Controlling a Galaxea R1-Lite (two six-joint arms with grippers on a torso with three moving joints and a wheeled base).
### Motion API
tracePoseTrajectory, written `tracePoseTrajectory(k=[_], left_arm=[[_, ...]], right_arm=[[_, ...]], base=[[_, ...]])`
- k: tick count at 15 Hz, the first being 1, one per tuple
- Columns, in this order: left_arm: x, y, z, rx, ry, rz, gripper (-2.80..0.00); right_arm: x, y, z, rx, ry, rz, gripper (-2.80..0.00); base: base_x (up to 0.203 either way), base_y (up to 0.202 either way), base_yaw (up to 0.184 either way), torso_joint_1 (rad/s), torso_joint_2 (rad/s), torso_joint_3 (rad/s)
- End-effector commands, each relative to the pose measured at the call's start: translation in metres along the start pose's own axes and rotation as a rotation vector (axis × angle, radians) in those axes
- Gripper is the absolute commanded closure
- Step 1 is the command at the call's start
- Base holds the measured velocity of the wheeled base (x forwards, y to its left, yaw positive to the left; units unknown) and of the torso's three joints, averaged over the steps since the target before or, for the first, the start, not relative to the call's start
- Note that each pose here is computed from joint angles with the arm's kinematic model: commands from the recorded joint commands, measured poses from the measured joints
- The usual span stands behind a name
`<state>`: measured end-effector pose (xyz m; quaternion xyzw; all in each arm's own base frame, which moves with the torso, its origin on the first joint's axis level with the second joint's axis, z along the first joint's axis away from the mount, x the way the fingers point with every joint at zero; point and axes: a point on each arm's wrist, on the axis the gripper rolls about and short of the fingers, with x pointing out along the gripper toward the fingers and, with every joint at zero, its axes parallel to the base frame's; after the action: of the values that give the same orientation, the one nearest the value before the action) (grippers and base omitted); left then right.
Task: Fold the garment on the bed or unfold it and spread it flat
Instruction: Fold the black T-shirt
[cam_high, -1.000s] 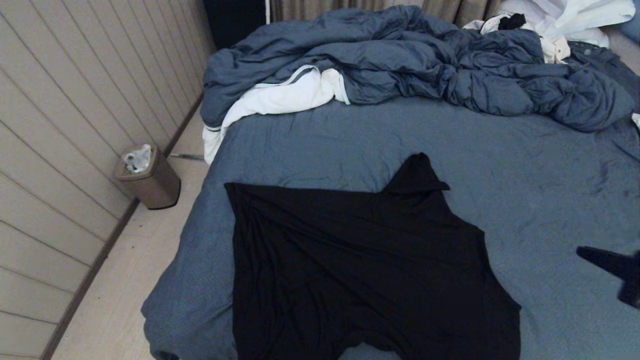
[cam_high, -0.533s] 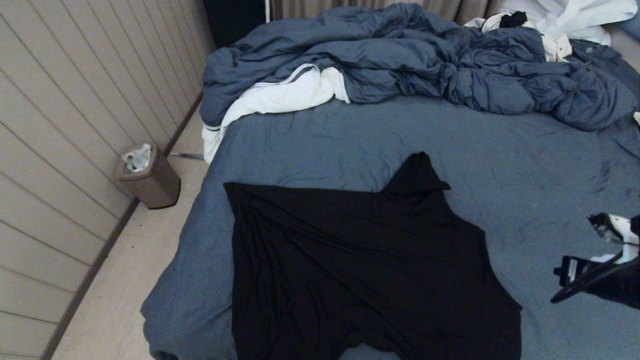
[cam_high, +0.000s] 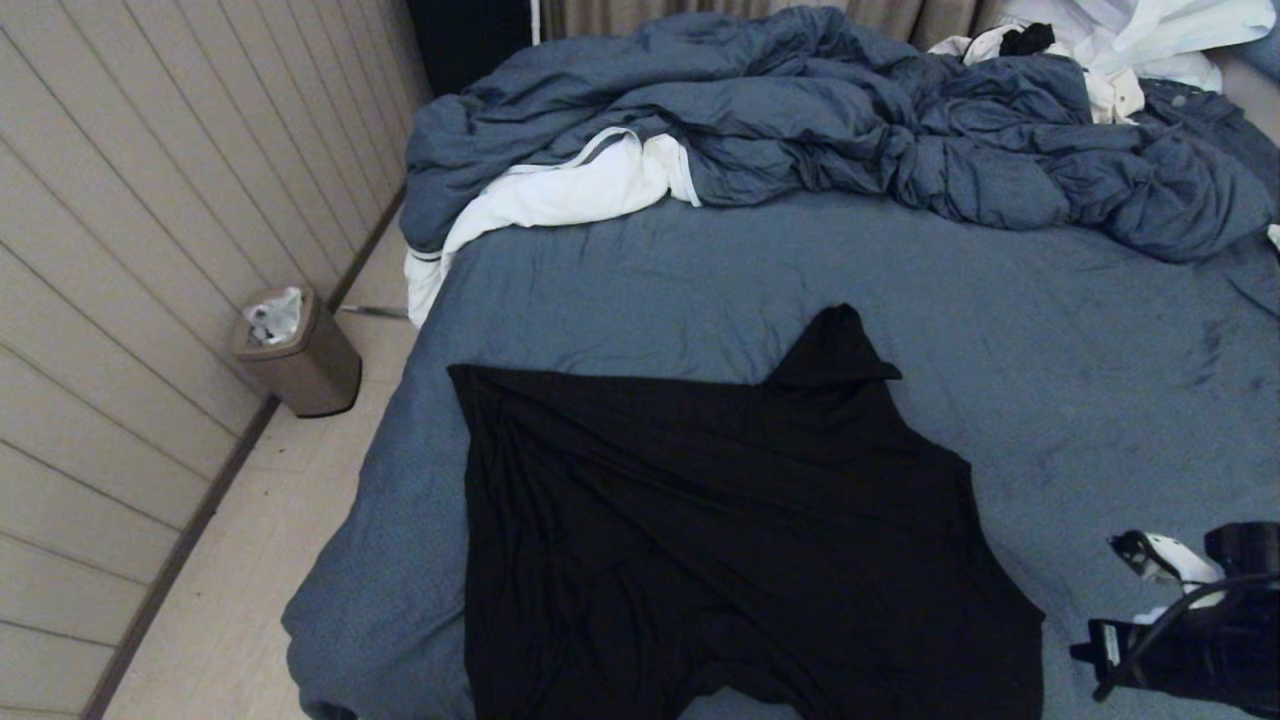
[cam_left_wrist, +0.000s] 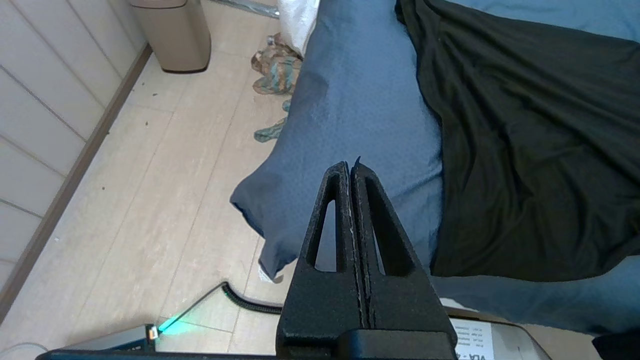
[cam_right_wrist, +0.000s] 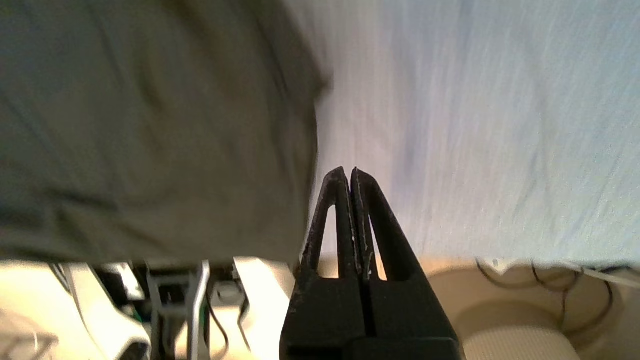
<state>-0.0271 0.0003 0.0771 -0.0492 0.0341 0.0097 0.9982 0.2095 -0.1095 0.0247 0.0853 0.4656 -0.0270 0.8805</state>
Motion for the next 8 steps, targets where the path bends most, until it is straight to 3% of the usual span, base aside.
tracePoseTrajectory(k=[1,2,3,6,8], left_arm=[[0.000,0.000,0.000,-0.001,0.001,0.001,0.00],[0.000,0.000,0.000,-0.001,0.000,0.001,0.00],[0.000,0.000,0.000,0.000,0.000,0.001,0.00],[0.000,0.000,0.000,-0.001,0.000,0.001,0.00],[0.000,0.000,0.000,-0.001,0.000,0.001,0.00]], right_arm=[[0.000,0.005,-0.016,-0.047,0.050,0.020,0.00],[-0.001,0.008,-0.023,-0.068,0.061,0.029,0.00],[0.001,0.009,-0.026,-0.089,0.036,0.030,-2.80],[0.025,0.005,-0.033,-0.115,0.001,0.045,-2.80],[0.038,0.004,-0.040,-0.155,-0.071,0.030,-2.80]], base=[[0.000,0.000,0.000,0.000,0.00,0.000],[0.000,0.000,0.000,0.000,0.00,0.000],[0.000,0.000,0.000,0.000,0.00,0.000],[0.000,0.000,0.000,0.000,0.00,0.000],[0.000,0.000,0.000,0.000,0.00,0.000]])
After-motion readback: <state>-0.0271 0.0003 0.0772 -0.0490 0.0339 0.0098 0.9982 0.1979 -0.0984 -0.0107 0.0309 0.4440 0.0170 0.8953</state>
